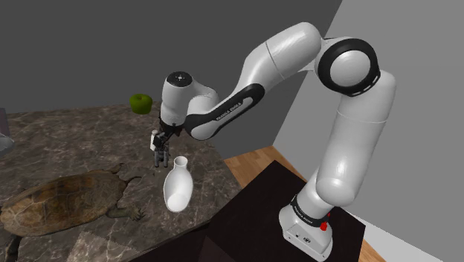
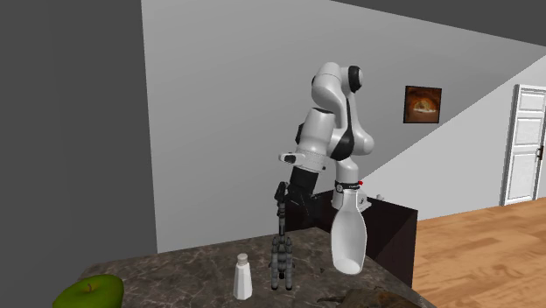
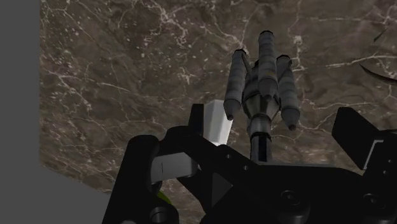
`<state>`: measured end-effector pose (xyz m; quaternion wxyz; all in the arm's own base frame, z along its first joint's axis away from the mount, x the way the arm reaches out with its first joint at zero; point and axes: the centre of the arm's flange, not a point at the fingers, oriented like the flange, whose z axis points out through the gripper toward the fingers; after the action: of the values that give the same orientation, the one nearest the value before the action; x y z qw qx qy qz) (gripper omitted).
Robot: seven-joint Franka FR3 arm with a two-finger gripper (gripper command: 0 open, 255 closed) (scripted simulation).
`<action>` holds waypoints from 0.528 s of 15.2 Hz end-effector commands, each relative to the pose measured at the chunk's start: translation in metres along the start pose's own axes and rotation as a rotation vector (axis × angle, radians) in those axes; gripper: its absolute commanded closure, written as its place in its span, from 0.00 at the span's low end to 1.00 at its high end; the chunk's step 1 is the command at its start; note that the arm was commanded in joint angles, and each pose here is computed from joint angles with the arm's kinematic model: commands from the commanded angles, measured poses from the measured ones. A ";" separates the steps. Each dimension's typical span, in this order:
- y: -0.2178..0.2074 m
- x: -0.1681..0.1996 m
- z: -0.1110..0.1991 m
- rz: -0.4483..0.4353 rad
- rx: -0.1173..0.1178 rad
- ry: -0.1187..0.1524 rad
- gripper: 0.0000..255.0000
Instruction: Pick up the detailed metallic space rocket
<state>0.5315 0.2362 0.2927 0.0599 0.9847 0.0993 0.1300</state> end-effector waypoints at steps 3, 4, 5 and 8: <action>-0.008 0.001 0.023 -0.002 -0.001 0.006 0.00; -0.008 0.000 0.028 -0.002 -0.001 0.006 0.00; -0.009 -0.002 0.033 -0.002 -0.001 0.006 0.00; -0.011 -0.005 0.046 -0.002 -0.001 0.006 0.00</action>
<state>0.5374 0.2415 0.2492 0.0604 0.9842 0.1004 0.1325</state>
